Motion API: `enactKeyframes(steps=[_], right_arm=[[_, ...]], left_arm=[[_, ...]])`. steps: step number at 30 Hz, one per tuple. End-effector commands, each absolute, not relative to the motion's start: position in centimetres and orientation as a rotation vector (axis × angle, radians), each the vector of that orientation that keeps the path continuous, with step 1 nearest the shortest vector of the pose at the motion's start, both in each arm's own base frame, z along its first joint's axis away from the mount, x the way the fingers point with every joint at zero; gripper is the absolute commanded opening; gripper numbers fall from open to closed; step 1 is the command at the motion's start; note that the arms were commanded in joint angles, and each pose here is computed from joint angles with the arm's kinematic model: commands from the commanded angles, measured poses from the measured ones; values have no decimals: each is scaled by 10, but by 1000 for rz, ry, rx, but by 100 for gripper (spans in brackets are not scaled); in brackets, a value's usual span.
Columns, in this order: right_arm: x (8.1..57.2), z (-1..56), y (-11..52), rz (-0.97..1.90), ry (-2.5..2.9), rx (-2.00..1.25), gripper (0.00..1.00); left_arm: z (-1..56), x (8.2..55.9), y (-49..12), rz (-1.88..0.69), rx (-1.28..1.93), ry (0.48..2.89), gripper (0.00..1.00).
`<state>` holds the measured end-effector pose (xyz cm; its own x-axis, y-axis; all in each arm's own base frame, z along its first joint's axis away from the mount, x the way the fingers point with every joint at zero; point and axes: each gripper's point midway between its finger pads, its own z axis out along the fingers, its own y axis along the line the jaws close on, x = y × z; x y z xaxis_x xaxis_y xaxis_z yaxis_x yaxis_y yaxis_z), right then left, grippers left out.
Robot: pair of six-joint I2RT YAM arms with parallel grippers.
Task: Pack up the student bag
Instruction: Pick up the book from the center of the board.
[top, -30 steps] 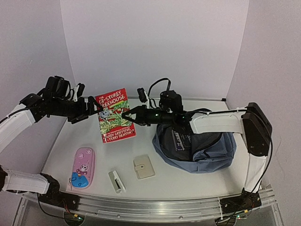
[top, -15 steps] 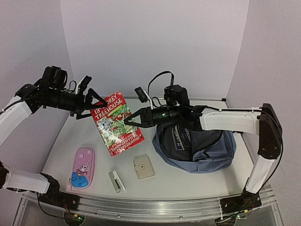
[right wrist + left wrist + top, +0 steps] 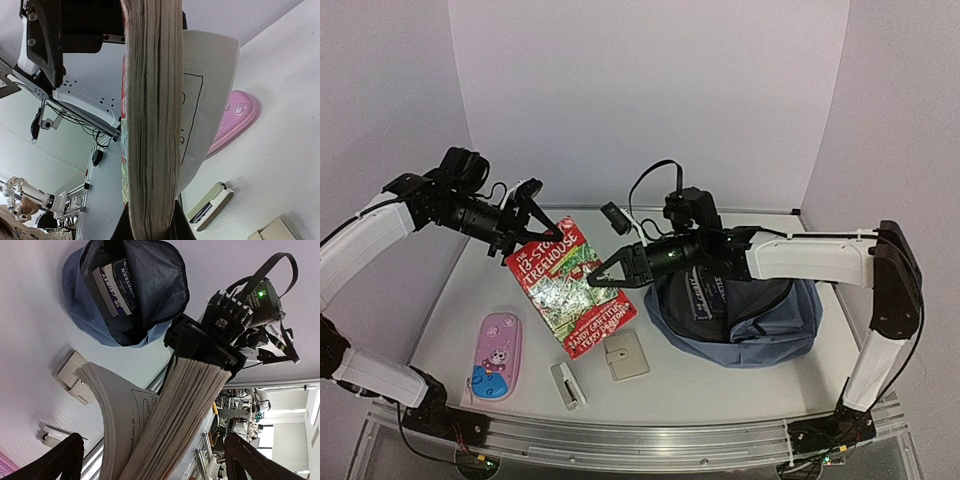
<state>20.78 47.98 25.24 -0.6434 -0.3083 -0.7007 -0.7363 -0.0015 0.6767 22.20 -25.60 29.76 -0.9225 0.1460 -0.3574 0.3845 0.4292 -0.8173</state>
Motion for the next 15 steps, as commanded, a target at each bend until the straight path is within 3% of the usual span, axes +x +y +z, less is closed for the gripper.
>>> enactKeyframes(steps=[1,4,13,15], right_arm=[[190,301,475,1732,1730,-1182,0],[189,299,476,1737,1732,-1197,0],[199,295,479,1696,1754,-1165,0],[208,297,476,1661,1766,-1120,8]], left_arm=[[303,211,-262,-1586,558,2436,86],[294,207,-265,-1597,587,2460,72],[293,204,-265,-1600,626,2445,18],[293,205,-264,-1580,621,2439,4]])
